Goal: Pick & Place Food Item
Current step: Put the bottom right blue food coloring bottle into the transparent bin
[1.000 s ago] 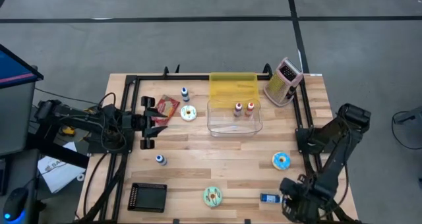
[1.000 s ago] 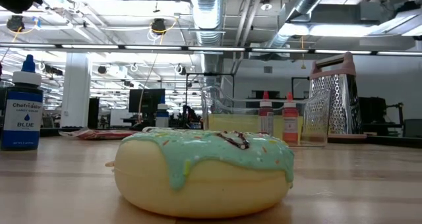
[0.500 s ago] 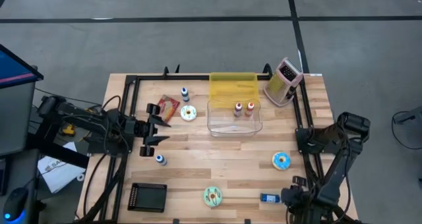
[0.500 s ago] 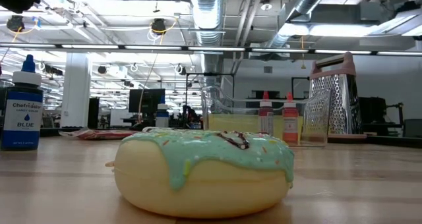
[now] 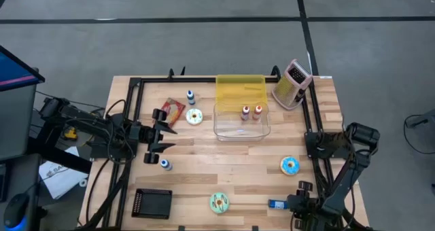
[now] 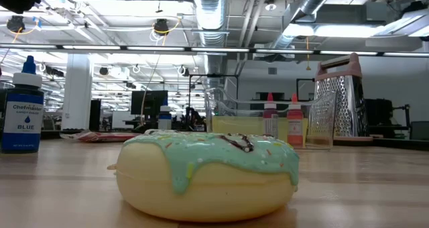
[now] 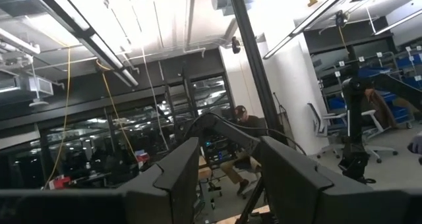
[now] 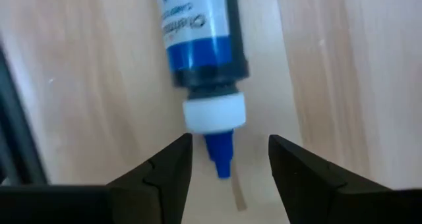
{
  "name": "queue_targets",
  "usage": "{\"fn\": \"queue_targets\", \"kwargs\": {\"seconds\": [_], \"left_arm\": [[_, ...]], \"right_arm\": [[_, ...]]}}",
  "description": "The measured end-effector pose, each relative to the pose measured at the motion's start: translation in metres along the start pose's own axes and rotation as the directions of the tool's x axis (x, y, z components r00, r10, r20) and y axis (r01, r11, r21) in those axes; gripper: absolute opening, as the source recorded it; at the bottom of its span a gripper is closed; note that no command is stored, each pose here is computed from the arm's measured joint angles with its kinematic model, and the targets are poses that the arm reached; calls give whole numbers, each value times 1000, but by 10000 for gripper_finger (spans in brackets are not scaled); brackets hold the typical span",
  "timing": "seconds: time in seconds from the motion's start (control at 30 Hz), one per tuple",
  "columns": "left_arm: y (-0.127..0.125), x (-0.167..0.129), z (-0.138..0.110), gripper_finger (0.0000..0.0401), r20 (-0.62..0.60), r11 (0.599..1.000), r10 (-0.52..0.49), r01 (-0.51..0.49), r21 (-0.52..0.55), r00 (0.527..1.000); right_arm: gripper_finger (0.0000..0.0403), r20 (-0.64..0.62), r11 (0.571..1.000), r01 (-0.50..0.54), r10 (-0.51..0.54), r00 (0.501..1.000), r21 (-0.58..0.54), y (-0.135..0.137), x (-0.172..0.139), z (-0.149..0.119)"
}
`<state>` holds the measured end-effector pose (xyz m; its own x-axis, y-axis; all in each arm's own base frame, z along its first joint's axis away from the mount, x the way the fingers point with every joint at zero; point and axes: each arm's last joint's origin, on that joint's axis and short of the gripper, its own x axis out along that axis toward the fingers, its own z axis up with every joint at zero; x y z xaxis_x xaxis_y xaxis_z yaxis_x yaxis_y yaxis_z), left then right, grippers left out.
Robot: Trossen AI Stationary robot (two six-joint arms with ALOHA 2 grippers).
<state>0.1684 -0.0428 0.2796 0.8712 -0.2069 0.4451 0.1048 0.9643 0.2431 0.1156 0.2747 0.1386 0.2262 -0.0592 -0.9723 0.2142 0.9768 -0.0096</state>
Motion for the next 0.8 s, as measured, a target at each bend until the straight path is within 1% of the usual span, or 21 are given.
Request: {"fn": "queue_targets", "kwargs": {"seconds": [0.1,0.2,0.43,0.5,0.63,0.8], "left_arm": [[0,0,0,156,4,1000,-14,14,-4,1000],[-2,0,1,156,7,1000,-21,21,-7,1000],[-2,0,1,155,8,1000,-23,23,-9,1000],[-2,0,1,155,8,1000,-23,23,-9,1000],[-2,0,1,154,7,1000,-23,23,-13,1000],[-2,0,1,154,7,1000,-23,23,-13,1000]], "right_arm": [[169,-3,1000,-5,5,1000,8,1,2,2],[141,-14,1000,-7,8,1000,8,1,2,1],[46,-22,999,-23,24,999,26,2,3,6],[24,-22,999,-29,29,999,35,2,1,9],[24,-19,998,-33,34,999,44,4,-3,20],[38,-13,994,-28,29,999,105,5,-9,42]]}}
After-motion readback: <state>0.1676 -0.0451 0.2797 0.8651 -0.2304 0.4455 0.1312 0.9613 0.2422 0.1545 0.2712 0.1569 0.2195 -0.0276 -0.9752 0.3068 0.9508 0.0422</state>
